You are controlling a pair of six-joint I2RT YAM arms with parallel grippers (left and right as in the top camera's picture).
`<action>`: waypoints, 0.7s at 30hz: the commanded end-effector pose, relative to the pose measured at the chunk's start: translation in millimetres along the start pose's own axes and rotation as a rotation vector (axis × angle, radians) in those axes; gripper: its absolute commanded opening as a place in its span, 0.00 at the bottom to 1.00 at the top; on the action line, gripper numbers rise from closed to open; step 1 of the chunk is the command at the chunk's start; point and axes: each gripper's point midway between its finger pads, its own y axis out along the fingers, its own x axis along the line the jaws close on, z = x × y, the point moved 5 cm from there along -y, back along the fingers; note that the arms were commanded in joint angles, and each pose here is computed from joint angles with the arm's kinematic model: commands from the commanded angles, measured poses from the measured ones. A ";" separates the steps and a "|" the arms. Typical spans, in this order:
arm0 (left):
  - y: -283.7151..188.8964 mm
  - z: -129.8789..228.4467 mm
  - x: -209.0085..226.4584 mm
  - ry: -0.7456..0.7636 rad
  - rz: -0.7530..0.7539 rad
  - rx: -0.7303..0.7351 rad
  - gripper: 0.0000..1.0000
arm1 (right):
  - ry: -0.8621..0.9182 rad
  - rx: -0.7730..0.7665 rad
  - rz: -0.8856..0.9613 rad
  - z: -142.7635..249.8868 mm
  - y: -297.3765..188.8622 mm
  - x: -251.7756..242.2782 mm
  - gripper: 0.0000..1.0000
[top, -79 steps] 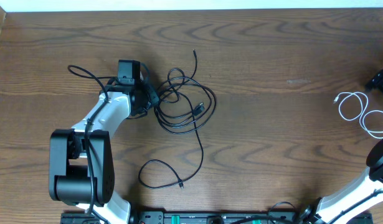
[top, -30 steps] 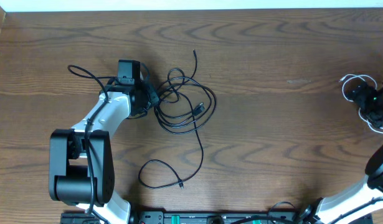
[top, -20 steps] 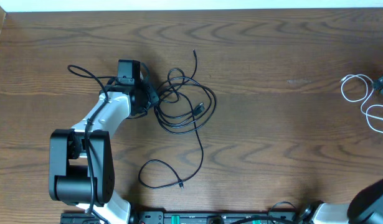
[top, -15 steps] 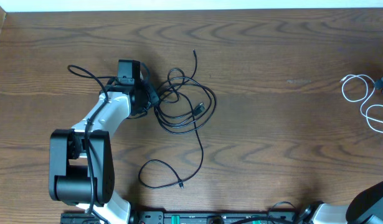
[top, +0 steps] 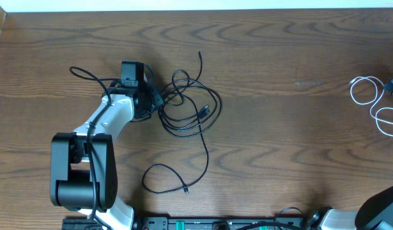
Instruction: Untangle cables
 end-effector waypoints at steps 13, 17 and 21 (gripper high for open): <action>2.3 1.3 -5.3 0.080 0.039 0.013 0.08 | -0.003 -0.001 0.012 -0.8 0.8 -1.0 0.99; 2.3 0.4 -5.8 0.081 0.041 0.008 0.33 | 0.001 -0.002 0.015 -1.4 0.8 -2.8 0.99; 2.3 0.3 -6.0 0.081 0.043 0.007 0.51 | 0.001 -0.002 0.015 -1.4 0.8 -2.8 0.99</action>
